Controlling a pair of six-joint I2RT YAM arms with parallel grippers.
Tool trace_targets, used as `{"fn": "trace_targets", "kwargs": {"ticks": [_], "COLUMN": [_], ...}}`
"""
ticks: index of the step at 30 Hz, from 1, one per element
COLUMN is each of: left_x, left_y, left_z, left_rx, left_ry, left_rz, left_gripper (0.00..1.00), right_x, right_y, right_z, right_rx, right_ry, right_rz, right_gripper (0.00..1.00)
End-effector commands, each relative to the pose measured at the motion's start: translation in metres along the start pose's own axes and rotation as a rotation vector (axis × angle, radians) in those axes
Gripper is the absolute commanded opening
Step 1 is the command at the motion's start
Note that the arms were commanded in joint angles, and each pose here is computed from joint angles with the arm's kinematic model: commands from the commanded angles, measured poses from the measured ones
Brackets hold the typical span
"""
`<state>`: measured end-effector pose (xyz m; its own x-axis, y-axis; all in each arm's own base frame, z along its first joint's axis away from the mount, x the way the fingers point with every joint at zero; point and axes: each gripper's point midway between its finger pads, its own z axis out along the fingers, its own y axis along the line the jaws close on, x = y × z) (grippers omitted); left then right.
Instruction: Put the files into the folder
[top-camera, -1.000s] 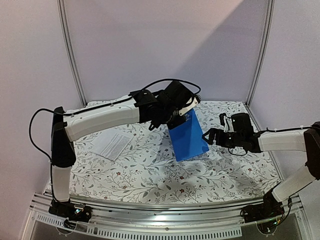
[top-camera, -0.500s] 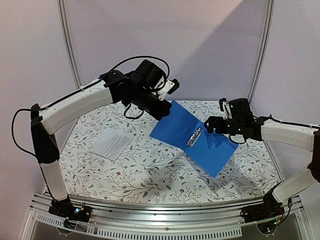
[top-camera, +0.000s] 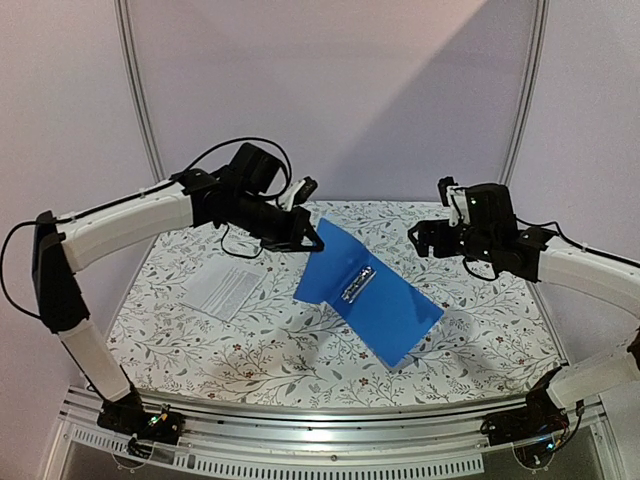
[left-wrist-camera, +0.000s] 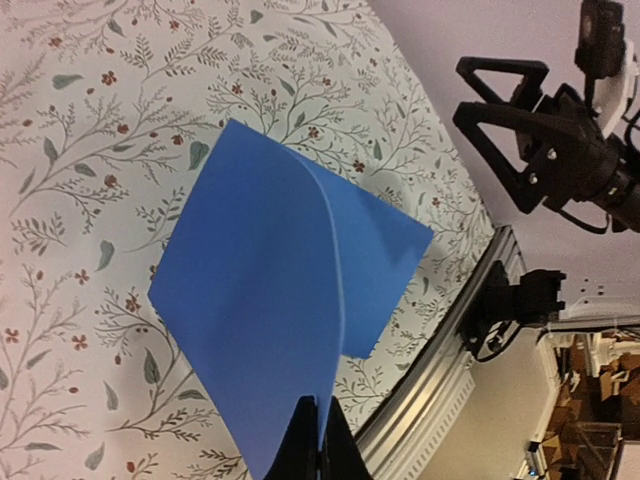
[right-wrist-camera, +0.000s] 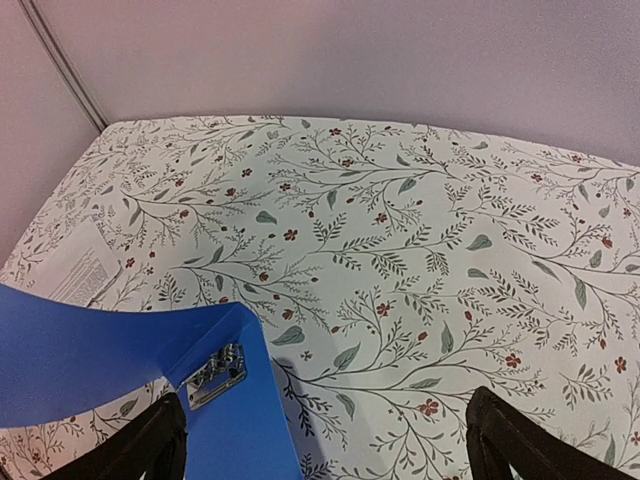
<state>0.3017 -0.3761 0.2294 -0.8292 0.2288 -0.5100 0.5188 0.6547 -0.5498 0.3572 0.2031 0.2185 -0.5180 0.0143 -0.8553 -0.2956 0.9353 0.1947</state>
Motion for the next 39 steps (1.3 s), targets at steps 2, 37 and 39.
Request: {"fn": "trace_targets", "kwargs": {"ticks": [2,37,39], "left_x": [0.006,0.051,0.062], "left_y": [0.002,0.003,0.016], "left_z": [-0.018,-0.034,-0.028], "left_rx": [0.129,0.398,0.347], "left_ry": [-0.100,-0.037,-0.012], "left_rz": [-0.172,-0.452,-0.447], "left_gripper": [0.00,0.00,0.00], "right_x": [0.002,0.090,0.105], "right_y": [0.022,0.094,0.088], "right_z": [-0.003,0.023,0.028], "right_rx": [-0.109,-0.406,-0.383], "right_ry": [-0.021,0.198,0.228], "right_rz": [-0.035,-0.066,-0.043], "right_gripper": [0.93,0.55,0.48]}}
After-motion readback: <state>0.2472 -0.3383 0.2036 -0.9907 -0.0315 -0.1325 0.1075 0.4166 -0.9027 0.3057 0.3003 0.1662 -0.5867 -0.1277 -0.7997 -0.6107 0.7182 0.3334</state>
